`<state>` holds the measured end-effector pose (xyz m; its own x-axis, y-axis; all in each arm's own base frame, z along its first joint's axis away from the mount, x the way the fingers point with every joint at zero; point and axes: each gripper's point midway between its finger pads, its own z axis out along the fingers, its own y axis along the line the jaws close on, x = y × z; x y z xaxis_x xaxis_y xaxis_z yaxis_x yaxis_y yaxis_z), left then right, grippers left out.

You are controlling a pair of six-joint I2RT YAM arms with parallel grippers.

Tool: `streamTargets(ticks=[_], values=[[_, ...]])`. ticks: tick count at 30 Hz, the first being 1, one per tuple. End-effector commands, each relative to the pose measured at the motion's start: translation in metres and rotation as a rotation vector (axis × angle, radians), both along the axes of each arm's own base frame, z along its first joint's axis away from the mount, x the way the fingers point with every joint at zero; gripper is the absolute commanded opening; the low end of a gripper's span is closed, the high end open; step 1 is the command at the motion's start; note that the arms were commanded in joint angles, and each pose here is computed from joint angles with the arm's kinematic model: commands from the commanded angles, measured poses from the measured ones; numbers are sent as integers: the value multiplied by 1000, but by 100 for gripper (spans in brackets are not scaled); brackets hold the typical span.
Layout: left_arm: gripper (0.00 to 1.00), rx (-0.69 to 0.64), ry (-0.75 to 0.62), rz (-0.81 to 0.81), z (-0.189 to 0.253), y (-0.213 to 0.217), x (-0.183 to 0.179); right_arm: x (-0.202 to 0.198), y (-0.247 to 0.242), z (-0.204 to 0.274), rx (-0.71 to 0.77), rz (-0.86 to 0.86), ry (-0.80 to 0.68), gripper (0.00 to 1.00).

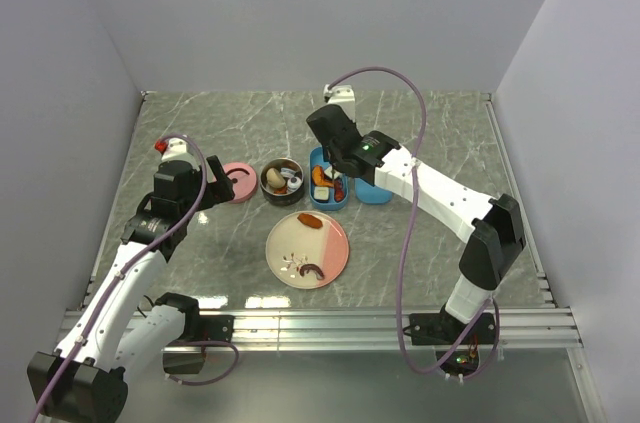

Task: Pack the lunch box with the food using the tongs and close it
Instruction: Place the food into the lunch box

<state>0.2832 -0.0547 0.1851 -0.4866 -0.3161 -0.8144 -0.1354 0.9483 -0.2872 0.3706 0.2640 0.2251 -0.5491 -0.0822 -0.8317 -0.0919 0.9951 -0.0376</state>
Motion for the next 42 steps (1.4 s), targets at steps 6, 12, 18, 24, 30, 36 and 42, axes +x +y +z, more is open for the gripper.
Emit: streamTargets(ticks=[6,12,18,24,30,36,42], values=[[99,-7,-24,-9,7,-3,5,1,-10,28,53,-58,-56,16],[99,-9,-22,-6,6,-3,3,-1,-13,31,56,-63,-64,30],[99,-9,-28,-7,8,-2,3,-1,-12,45,77,-47,-96,41],[100,-10,-30,-6,8,-2,3,0,-10,50,87,-34,-106,43],[99,-7,-30,-4,9,-2,3,-8,-7,67,111,-1,-138,43],[99,-11,-33,-3,9,-2,3,-44,12,88,121,164,-167,41],[99,-15,-30,-2,8,-2,2,-109,36,71,171,349,-100,41]])
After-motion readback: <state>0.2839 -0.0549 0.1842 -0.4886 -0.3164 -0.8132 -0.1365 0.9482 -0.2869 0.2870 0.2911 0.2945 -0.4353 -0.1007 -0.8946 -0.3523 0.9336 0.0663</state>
